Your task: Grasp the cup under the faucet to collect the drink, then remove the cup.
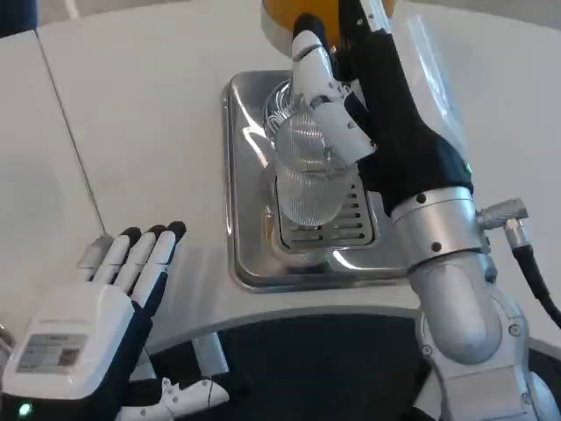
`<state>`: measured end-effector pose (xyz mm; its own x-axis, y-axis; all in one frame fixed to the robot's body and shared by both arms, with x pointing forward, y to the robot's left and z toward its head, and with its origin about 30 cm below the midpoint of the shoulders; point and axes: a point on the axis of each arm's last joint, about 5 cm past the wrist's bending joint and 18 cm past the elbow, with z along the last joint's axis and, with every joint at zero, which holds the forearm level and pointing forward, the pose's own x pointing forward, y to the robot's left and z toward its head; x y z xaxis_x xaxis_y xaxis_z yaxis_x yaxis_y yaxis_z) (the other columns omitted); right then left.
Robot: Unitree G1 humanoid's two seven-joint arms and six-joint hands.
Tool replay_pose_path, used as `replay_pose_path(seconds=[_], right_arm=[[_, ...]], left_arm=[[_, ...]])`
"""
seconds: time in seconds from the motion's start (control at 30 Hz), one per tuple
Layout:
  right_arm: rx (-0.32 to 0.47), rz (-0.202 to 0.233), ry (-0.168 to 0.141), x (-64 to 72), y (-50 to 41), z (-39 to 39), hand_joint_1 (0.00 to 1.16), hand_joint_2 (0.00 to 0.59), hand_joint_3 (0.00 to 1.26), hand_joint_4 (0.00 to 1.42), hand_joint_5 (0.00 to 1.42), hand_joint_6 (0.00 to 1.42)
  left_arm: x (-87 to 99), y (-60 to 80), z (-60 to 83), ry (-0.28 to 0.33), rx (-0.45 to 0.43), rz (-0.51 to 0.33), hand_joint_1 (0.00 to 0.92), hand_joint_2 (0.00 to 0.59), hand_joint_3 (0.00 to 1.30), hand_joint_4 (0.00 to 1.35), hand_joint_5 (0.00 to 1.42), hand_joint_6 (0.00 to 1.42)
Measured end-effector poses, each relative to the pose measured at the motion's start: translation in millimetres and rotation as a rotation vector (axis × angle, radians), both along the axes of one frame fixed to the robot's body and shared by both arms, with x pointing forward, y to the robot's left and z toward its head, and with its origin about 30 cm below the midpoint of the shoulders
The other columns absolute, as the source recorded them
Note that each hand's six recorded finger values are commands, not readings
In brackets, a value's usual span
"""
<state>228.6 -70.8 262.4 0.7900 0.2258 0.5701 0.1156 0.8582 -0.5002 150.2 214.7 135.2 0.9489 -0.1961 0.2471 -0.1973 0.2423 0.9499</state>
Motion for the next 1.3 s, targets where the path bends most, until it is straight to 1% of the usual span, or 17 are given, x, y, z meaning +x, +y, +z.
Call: replay_pose_path(seconds=[0.17, 0.23, 0.33, 0.4, 0.57, 0.63, 0.8, 0.93, 1.13, 1.2, 1.3], right_arm=[[-0.006, 0.01, 0.001, -1.0, 2.3, -0.9, 0.0, 0.586, 0.0, 0.0, 0.0, 0.0], [-0.016, 0.014, -0.001, -1.1, 3.0, -1.5, 0.0, 0.586, 0.0, 0.0, 0.0, 0.0], [-0.069, 0.033, -0.007, -1.2, 6.2, -3.3, 0.0, 0.586, 0.0, 0.0, 0.0, 0.0], [-0.08, 0.031, -0.013, -0.7, 6.7, -2.8, 0.0, 0.586, 0.0, 0.0, 0.0, 0.0], [-0.088, 0.037, -0.007, 0.5, 7.5, -3.1, 0.0, 0.586, 0.0, 0.0, 0.0, 0.0], [-0.103, 0.034, -0.004, 0.5, 7.1, -1.6, 0.0, 0.586, 0.0, 0.0, 0.0, 0.0], [-0.176, 0.023, 0.003, -1.2, 7.5, 4.7, 0.0, 0.585, 0.0, 0.0, 0.0, 0.0], [-0.22, 0.009, 0.006, -3.8, 9.0, 6.7, 0.0, 0.582, 0.01, 0.0, 0.0, 0.0], [-0.254, -0.007, 0.025, -7.3, 10.6, 10.0, 0.0, 0.581, 0.01, 0.0, 0.0, 0.0], [-0.263, -0.015, 0.026, -7.8, 11.0, 10.6, 0.0, 0.581, 0.01, 0.0, 0.0, 0.0], [-0.265, -0.015, 0.028, -7.9, 11.3, 10.8, 0.0, 0.581, 0.01, 0.0, 0.0, 0.0]], left_arm=[[3.1, 1.2, 1.7, -0.009, -0.008, 0.004, 0.0, 0.002, 0.0, 0.0, 0.0, 0.01], [3.7, 1.9, 0.7, -0.004, -0.008, 0.007, 0.0, 0.002, 0.0, 0.0, 0.0, 0.01], [4.6, 3.3, -1.0, 0.005, -0.003, 0.012, 0.0, 0.002, 0.0, 0.0, 0.0, 0.01], [5.7, 4.3, -2.1, 0.011, -0.002, 0.017, 0.0, 0.002, 0.0, 0.0, 0.0, 0.01], [8.5, 5.4, -0.3, 0.0, 0.0, 0.02, 0.0, 0.002, 0.0, 0.0, 0.0, 0.01], [9.1, 6.1, 0.0, -0.002, 0.0, 0.024, 0.0, 0.001, 0.0, 0.0, 0.0, 0.02], [13.8, 6.9, -0.7, -0.014, -0.012, 0.034, 0.0, 0.0, 0.0, 0.0, 0.01, 0.04], [19.6, 6.5, -1.2, -0.029, -0.036, 0.042, 0.0, 0.0, 0.0, 0.0, 0.02, 0.05], [29.5, 5.5, -2.4, -0.038, -0.077, 0.056, 0.0, 0.003, 0.0, 0.0, 0.03, 0.06], [31.9, 3.8, -3.2, -0.043, -0.084, 0.054, 0.0, 0.004, 0.0, 0.0, 0.04, 0.06], [36.1, 0.1, -2.6, -0.049, -0.091, 0.041, 0.0, 0.006, 0.0, 0.0, 0.04, 0.07]])
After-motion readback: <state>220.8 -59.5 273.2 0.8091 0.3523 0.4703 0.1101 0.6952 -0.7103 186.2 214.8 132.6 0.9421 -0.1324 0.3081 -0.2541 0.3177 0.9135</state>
